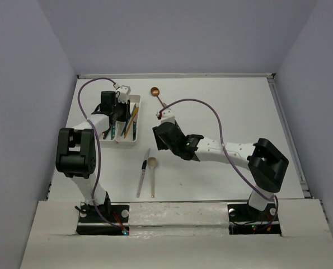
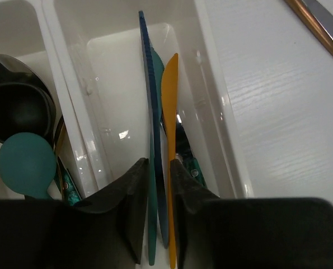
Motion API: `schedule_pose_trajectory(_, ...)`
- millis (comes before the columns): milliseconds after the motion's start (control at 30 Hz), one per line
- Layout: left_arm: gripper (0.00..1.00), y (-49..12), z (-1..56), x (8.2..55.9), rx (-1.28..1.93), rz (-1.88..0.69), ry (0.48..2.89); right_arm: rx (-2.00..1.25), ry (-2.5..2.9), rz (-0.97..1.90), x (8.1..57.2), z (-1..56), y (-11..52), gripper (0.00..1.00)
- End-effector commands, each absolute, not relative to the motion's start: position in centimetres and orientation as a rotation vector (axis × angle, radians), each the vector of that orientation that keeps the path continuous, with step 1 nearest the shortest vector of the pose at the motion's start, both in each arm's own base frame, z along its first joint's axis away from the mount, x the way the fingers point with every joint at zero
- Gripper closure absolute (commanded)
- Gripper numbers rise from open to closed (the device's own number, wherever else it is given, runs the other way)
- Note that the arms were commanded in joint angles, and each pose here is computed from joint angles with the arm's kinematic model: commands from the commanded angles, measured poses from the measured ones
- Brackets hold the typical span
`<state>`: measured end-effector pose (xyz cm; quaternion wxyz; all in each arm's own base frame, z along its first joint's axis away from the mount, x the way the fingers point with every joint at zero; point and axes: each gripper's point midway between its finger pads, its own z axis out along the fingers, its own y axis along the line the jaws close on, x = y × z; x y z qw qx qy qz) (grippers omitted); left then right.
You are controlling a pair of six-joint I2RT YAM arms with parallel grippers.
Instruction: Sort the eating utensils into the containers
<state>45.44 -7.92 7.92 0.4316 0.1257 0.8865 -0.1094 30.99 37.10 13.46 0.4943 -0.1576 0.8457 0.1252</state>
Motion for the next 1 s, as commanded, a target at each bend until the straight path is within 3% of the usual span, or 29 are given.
schedule_pose_trajectory(0,0.59,-8.1,9.1,45.8,0.344,-0.272,2.191,-0.368,2.262,0.288,27.5,11.5,36.1,0.45)
schedule_pose_trajectory(200,0.41,-8.2,10.9,45.5,0.347,-0.272,2.152,-0.432,2.339,0.427,20.2,10.6,37.5,0.45)
schedule_pose_trajectory(633,0.34,-8.2,17.9,40.3,0.404,-0.275,1.985,-0.432,2.512,0.426,13.3,5.3,41.0,0.46)
schedule_pose_trajectory(967,0.30,-7.6,19.1,37.5,0.439,-0.232,1.940,-0.439,2.580,0.351,12.3,1.6,42.5,0.50)
